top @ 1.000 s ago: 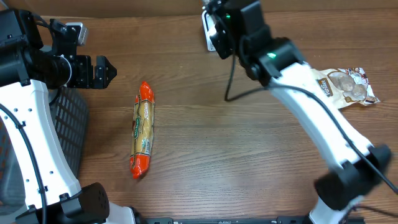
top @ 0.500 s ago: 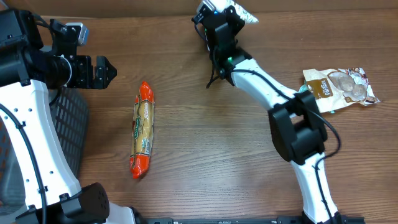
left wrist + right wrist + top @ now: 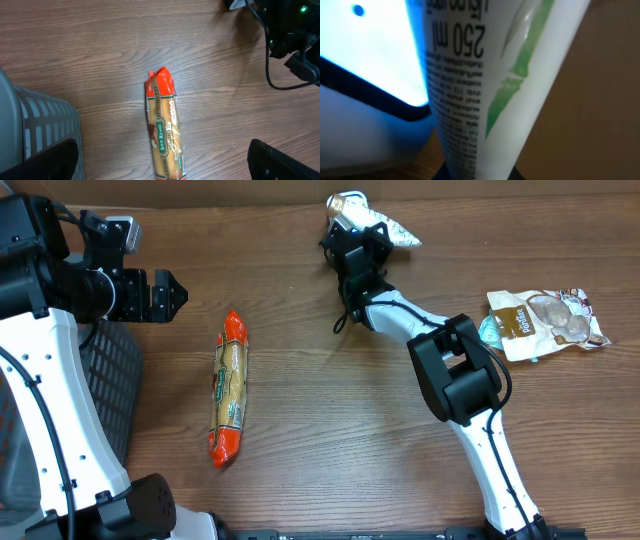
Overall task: Scan the item barcode
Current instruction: 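Lift the Pantene tube to the white scanner with the right gripper, then carry the Pantene tube right and drop it on the wipes pack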
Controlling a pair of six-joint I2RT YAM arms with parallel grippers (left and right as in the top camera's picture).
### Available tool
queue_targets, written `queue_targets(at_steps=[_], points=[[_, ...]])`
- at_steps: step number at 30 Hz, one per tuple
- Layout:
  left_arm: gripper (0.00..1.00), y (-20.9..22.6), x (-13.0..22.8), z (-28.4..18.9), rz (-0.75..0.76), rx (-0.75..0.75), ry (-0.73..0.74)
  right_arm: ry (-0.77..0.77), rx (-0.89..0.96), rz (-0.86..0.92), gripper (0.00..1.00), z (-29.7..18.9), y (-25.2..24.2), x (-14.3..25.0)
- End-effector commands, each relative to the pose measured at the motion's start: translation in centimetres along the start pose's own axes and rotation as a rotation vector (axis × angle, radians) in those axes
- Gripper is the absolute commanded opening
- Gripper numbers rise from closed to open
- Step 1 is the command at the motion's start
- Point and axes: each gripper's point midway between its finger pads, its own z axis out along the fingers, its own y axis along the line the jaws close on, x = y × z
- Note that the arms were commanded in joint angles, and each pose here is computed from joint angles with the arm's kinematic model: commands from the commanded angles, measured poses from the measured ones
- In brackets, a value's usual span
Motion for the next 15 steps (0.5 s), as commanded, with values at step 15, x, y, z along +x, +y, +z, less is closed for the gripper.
queue_targets(at_steps=[15], points=[[1.00,-0.24,-0.22,-0.03,0.026,0.010,-0.008,0.024,0.117,0.020,0.04,-0.18,-4.00,-0.52]])
